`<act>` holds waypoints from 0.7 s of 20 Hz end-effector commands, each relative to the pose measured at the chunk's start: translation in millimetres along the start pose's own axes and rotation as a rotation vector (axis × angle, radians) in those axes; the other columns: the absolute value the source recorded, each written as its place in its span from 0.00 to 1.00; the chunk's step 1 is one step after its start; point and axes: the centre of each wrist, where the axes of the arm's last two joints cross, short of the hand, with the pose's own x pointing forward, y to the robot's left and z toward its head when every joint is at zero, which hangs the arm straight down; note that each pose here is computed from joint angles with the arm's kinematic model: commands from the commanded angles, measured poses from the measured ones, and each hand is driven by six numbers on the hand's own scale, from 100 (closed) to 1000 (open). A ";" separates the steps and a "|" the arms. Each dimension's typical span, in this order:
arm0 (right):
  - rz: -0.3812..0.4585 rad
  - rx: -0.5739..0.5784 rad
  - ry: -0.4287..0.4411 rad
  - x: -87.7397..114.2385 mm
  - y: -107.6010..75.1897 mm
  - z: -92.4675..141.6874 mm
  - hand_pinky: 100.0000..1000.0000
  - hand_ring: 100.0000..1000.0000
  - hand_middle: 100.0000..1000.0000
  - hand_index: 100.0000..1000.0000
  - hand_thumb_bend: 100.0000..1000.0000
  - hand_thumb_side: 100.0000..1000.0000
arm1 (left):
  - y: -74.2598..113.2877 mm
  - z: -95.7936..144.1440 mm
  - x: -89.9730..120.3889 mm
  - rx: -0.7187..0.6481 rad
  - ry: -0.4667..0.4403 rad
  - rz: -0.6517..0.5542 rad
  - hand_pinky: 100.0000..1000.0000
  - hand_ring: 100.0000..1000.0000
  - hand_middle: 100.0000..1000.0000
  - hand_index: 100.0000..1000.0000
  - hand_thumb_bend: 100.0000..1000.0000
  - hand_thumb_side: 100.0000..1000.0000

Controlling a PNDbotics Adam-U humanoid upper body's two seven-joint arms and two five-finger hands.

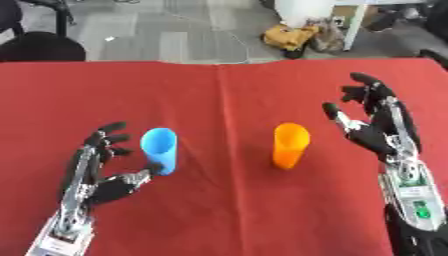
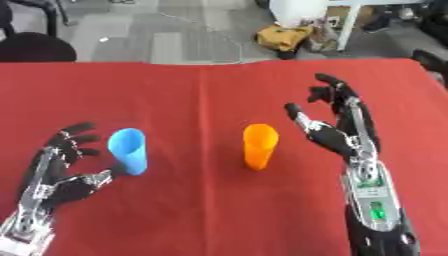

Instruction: Pour the contents of one cup into another cup.

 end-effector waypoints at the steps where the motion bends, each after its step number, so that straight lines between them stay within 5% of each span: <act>1: 0.009 0.003 -0.026 5.3 -4.7 -5.7 0.88 0.77 0.43 0.82 0.49 0.20 | -7.0 -11.4 0.1 -0.002 0.032 -0.020 0.62 0.73 0.75 0.80 0.74 0.03; 14: 0.000 0.009 -0.027 4.7 -2.2 -5.6 0.88 0.77 0.43 0.82 0.49 0.20 | -19.6 -34.7 1.9 -0.063 0.081 0.004 0.60 0.69 0.72 0.80 0.75 0.06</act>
